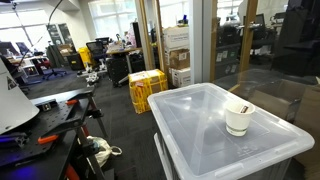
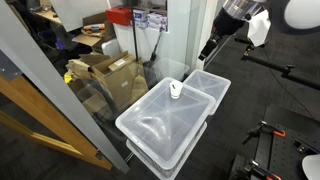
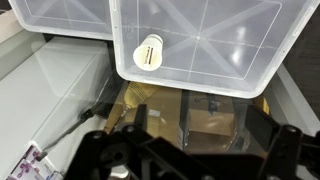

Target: Take the marker out of the white cup

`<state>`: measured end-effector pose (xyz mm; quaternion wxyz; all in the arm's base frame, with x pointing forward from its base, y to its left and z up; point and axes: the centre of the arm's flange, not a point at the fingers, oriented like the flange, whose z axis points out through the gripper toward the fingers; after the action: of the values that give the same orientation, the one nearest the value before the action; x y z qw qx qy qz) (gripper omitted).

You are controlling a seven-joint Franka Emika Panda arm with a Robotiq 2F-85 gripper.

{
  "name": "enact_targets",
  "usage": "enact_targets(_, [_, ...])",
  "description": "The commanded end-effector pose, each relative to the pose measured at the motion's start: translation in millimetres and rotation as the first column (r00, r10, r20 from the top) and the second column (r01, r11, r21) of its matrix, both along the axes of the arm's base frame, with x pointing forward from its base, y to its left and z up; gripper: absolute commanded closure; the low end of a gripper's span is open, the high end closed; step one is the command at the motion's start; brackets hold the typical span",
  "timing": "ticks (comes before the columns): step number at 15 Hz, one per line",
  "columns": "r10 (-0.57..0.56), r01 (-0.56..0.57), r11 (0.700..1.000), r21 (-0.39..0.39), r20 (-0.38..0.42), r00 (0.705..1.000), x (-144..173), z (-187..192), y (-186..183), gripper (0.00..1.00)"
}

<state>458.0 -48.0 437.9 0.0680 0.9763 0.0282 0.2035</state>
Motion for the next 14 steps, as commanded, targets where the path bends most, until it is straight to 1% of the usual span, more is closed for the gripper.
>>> enact_targets(1, [-0.037, 0.037, 0.999, 0.015, 0.053, 0.998, 41, -13, -19, 0.00])
enact_targets(4, [-0.068, 0.065, 0.997, 0.038, 0.087, 0.994, 64, -27, -39, 0.00])
enact_targets(7, [-0.094, 0.088, 0.994, 0.057, 0.105, 0.990, 76, -44, -57, 0.00])
enact_targets(10, [-0.111, 0.105, 0.992, 0.068, 0.107, 0.988, 82, -70, -69, 0.00])
enact_targets(14, [-0.102, 0.094, 0.993, 0.074, 0.103, 0.989, 84, -99, -81, 0.00])
